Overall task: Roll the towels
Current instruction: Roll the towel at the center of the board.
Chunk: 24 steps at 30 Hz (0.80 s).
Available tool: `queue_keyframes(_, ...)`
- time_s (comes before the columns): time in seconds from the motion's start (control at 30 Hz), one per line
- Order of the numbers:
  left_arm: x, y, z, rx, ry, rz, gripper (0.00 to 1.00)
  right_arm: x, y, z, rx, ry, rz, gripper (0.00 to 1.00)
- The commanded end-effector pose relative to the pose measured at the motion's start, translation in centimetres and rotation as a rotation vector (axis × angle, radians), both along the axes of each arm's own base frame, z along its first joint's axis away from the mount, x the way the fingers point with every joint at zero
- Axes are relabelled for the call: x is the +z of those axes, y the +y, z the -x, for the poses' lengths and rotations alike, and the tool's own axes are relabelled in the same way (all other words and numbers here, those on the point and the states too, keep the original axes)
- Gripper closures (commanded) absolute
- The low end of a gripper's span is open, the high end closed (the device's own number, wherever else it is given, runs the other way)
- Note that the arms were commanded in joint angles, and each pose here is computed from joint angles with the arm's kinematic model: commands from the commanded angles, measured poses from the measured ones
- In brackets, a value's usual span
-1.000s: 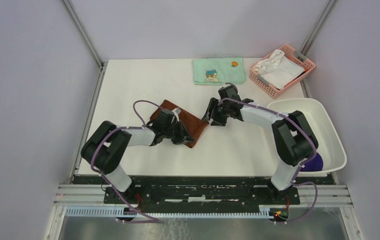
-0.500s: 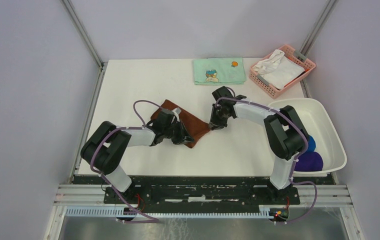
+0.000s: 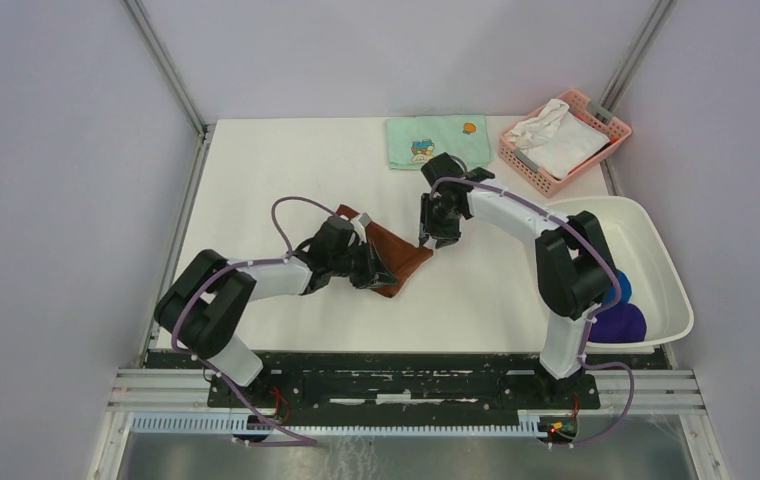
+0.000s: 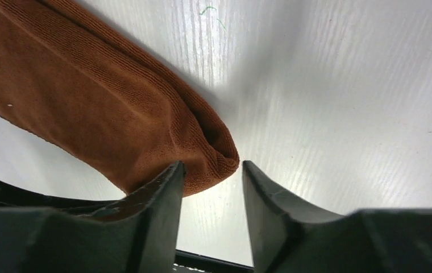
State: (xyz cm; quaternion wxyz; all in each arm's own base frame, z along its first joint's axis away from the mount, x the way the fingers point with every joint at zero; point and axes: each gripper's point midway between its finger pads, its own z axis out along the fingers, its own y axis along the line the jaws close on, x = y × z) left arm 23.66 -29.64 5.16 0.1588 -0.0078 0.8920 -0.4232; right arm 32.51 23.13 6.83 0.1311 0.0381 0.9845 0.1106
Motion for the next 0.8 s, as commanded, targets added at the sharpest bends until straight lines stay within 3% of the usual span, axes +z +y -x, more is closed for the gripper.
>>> queue_keyframes(0.0, 0.6, 0.3, -0.7, 0.066, 0.053, 0.038, 0.97, 1.7, 1.3, -1.4, 0.045, -0.073, -0.073, 0.47)
queue_keyframes(0.23, -0.8, 1.3, -1.2, 0.139, 0.096, 0.050, 0.97, 4.4, 1.0, -0.9, 0.019, -0.200, -0.364, 0.45)
queue_keyframes(0.37, -1.5, 1.6, -1.1, 0.145, 0.113, 0.037, 0.97, 4.9, 0.7, 0.1, 0.030, -0.257, -0.451, 0.48)
queue_keyframes(0.53, -2.1, 1.9, -0.9, 0.143, 0.116, 0.017, 0.97, 3.2, 1.4, 1.4, 0.047, -0.219, -0.517, 0.57)
queue_keyframes(0.77, -2.2, 2.2, -1.4, 0.146, 0.103, -0.022, 0.97, 1.1, 3.6, 1.8, 0.052, -0.174, -0.648, 0.55)
